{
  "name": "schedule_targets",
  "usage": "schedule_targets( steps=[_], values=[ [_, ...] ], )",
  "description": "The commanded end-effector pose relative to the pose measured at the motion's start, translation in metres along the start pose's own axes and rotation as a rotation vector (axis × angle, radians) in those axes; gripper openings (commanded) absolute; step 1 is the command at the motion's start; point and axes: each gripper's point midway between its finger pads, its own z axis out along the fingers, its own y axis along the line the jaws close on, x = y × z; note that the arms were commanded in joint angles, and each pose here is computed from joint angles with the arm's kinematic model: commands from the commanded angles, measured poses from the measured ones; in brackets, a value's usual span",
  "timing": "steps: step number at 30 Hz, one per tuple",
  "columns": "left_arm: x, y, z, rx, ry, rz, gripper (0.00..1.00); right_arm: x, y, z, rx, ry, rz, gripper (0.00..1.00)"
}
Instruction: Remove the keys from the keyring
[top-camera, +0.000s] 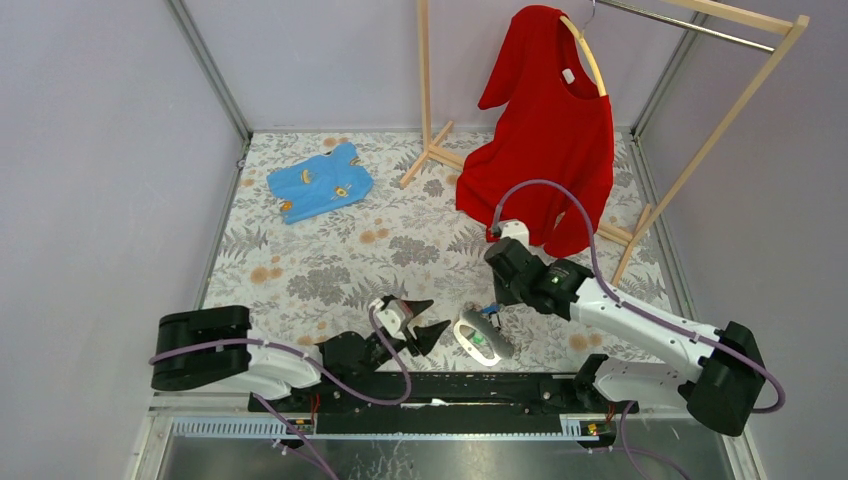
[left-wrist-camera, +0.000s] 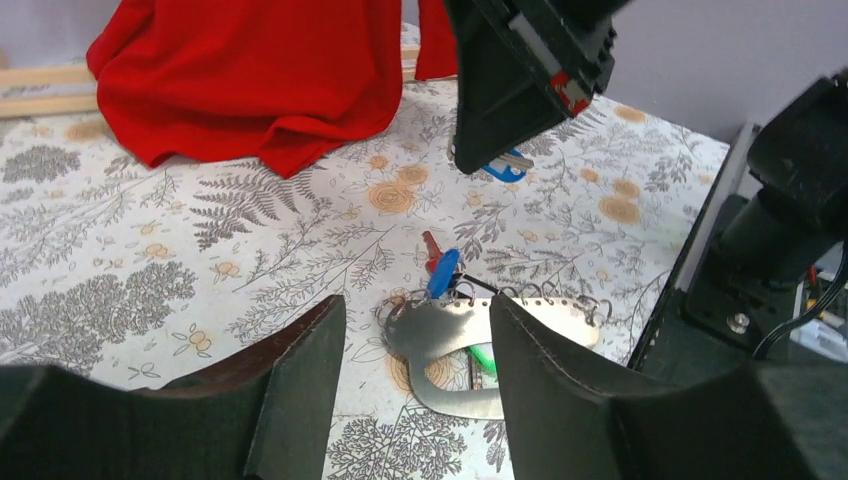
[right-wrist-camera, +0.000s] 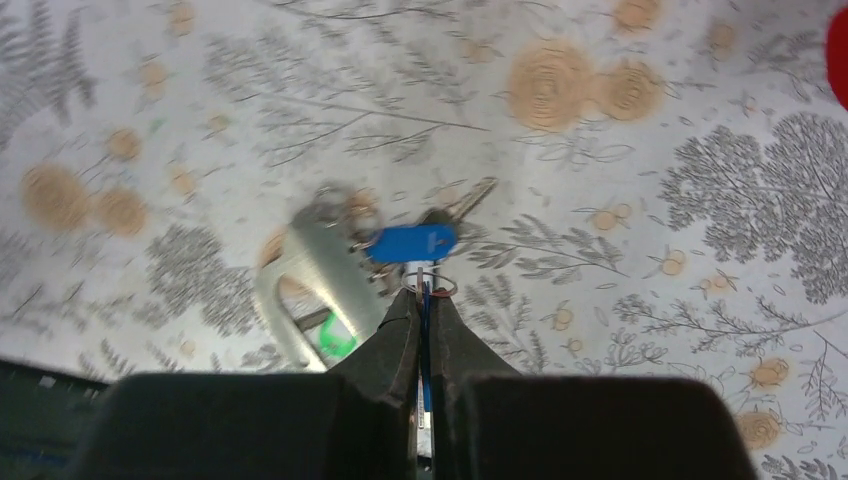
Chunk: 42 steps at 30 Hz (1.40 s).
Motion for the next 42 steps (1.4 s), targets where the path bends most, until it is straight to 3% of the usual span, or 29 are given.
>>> schedule_targets(
  steps=[1,6,9,11,13,16,17,23,27,37,42],
  values=[
    [-0.005,0.007,0.012,-0.077,0.043,-0.183,0.60,0.002,-0.030,0.020,0.066,-0.006,0.132,0.06],
    [0.007,0.007,0.020,-0.097,0.149,-0.285,0.61,0.020,-0.055,0.043,0.116,0.000,0.183,0.30],
    [0.002,0.010,0.022,-0.108,0.159,-0.325,0.65,0.032,-0.057,0.050,0.092,0.016,0.202,0.54],
    [0.000,0.011,0.021,-0.111,0.173,-0.327,0.68,0.037,-0.051,0.049,0.060,0.039,0.197,0.58],
    [-0.001,0.012,0.021,-0.116,0.184,-0.324,0.70,0.043,-0.048,0.047,0.038,0.059,0.219,0.54],
    [-0.001,0.018,0.019,-0.148,0.187,-0.325,0.71,0.055,-0.042,0.044,0.003,0.080,0.267,0.29],
    [-0.002,0.019,0.018,-0.153,0.187,-0.324,0.71,0.060,-0.039,0.043,-0.011,0.083,0.278,0.25],
    [-0.005,0.022,0.017,-0.165,0.186,-0.318,0.71,0.096,-0.014,0.046,-0.045,0.150,0.270,0.26],
    [-0.007,0.022,0.017,-0.168,0.191,-0.309,0.71,0.098,0.019,0.045,-0.104,0.159,0.240,0.25],
    [-0.017,0.039,0.011,-0.236,0.228,-0.293,0.72,0.029,0.130,0.081,-0.314,0.110,0.109,0.27],
    [-0.040,0.048,0.008,-0.285,0.224,-0.303,0.74,-0.018,0.158,0.098,-0.408,0.090,0.101,0.31]
  ],
)
